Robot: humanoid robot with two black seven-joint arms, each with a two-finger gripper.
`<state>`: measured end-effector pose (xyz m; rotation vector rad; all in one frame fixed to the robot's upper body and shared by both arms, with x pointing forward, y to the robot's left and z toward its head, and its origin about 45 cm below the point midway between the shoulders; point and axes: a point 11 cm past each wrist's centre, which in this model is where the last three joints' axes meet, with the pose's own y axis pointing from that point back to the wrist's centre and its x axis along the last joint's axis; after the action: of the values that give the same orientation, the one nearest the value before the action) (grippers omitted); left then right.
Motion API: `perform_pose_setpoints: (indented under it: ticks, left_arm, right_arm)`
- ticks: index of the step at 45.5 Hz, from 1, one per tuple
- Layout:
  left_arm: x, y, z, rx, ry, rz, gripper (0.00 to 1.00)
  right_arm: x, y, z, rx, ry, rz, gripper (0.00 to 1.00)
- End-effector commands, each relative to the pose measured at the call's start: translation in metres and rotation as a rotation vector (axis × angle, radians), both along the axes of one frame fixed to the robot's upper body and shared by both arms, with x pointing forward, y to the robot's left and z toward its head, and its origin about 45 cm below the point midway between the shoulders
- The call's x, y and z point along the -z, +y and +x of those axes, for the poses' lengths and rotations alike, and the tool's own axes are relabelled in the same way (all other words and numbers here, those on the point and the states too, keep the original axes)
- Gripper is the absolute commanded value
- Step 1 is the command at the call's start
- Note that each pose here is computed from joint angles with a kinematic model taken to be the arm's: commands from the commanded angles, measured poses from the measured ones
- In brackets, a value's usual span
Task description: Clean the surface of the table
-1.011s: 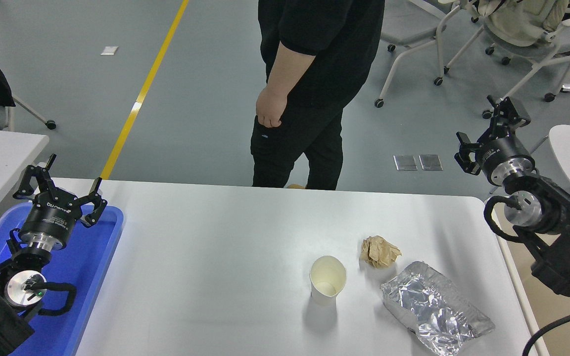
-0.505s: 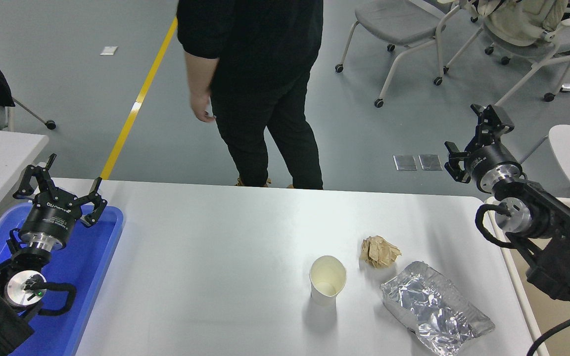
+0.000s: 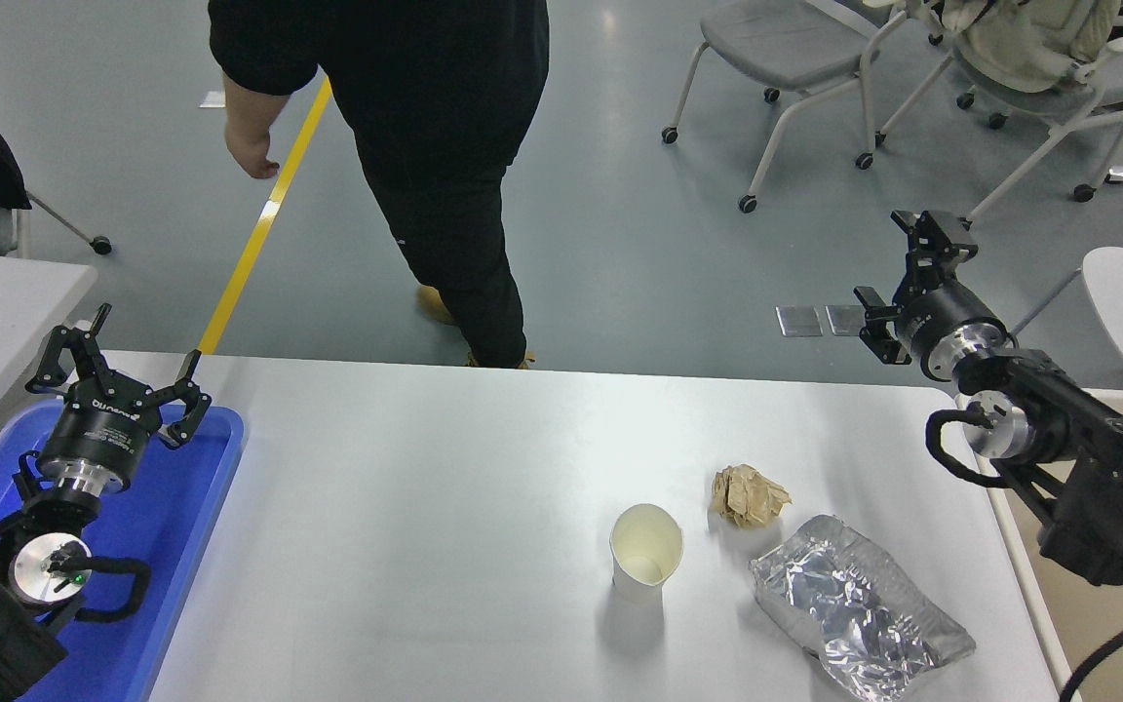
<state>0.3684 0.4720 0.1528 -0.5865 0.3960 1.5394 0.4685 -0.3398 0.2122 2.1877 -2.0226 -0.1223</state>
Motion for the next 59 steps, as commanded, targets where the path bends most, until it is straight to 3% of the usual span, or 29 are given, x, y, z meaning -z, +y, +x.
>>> perform_pose_setpoints:
  ticks: [1, 23, 38, 59]
  left_arm:
    - [0.000, 0.000, 0.000, 0.000, 0.000, 0.000, 1.00]
    - [0.000, 0.000, 0.000, -0.001, 0.000, 0.001, 1.00]
    - [0.000, 0.000, 0.000, 0.000, 0.000, 0.000, 1.00]
    - [0.000, 0.000, 0.000, 0.001, -0.001, -0.001, 1.00]
  right_arm:
    - [-0.012, 0.001, -0.009, -0.132, 0.003, -0.177, 1.00]
    - [0.007, 0.043, -0.044, -0.624, -0.059, -0.832, 1.00]
    - [0.023, 0.072, -0.084, -0.924, -0.075, -1.023, 1.00]
    - [0.039, 0.041, -0.103, -1.073, -0.050, -1.276, 1.00]
